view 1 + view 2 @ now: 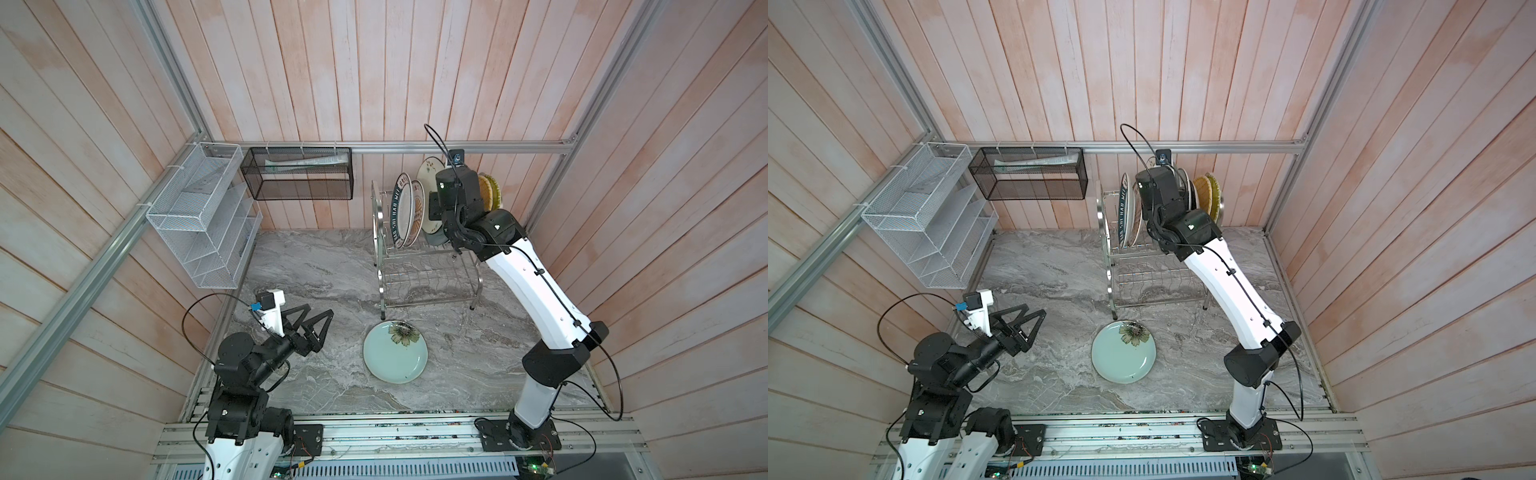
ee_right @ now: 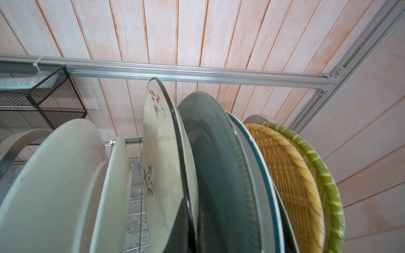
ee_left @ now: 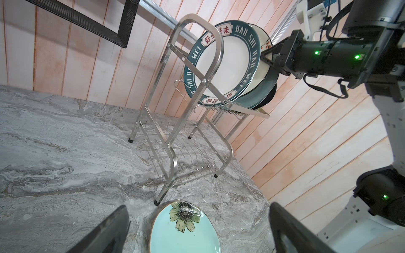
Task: Load plates into a dish rack
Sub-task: Place the plate on the dish rack.
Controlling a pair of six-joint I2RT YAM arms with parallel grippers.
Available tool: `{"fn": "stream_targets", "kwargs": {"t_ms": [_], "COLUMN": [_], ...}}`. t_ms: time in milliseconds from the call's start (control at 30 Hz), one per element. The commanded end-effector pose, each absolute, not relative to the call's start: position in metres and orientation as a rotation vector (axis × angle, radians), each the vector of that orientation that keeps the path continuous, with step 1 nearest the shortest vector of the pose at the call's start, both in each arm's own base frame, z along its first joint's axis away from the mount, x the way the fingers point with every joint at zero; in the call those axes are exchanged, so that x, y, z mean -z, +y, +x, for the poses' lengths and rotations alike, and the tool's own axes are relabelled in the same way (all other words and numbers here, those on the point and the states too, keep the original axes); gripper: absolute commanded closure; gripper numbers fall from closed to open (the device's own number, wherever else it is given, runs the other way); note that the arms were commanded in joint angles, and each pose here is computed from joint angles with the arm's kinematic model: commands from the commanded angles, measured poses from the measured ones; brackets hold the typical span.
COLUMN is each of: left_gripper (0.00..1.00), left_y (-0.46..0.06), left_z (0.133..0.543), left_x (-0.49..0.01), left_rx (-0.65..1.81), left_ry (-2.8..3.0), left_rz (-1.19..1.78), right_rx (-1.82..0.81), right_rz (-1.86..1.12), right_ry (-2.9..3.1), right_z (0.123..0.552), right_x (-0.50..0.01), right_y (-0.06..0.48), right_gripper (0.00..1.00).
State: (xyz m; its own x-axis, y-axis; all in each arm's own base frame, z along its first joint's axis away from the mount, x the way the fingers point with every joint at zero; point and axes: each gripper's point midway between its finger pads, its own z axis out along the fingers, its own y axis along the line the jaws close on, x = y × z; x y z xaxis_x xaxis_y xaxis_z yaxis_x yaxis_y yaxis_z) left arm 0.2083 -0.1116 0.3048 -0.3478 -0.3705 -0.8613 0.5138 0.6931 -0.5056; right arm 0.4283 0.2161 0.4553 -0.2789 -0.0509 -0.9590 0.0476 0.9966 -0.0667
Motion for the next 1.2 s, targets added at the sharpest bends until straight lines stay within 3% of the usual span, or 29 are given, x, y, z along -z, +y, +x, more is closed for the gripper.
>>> {"fn": "stream_targets", "kwargs": {"t_ms": [0, 600, 833, 1167], "left_gripper": [0.0, 0.0, 0.0, 0.0], "left_y": [-0.113, -0.115, -0.115, -0.115], "left_z": [0.207, 0.206, 0.205, 0.206], "left_x": [-0.306, -0.307, -0.307, -0.306], "left_rx": [0.907, 0.923, 0.927, 0.935], "left_ry": [1.678, 1.675, 1.671, 1.675], "left_rz": [0.144, 0.157, 0.16, 0.16], "right_rx": [0.037, 0.029, -0.009, -0.061], "right_rz": [0.108, 0.091, 0.086, 0.092], "right_ry": [1.768, 1.826, 1.828, 1.822], "right_z": [0.429, 0.411, 0.409, 0.399], "right_x": [-0.477, -0.456, -0.46, -0.467], "right_y": [0.216, 0.234, 0.234, 0.23], "right_gripper": [1.0, 1.0, 0.85, 0.76]}}
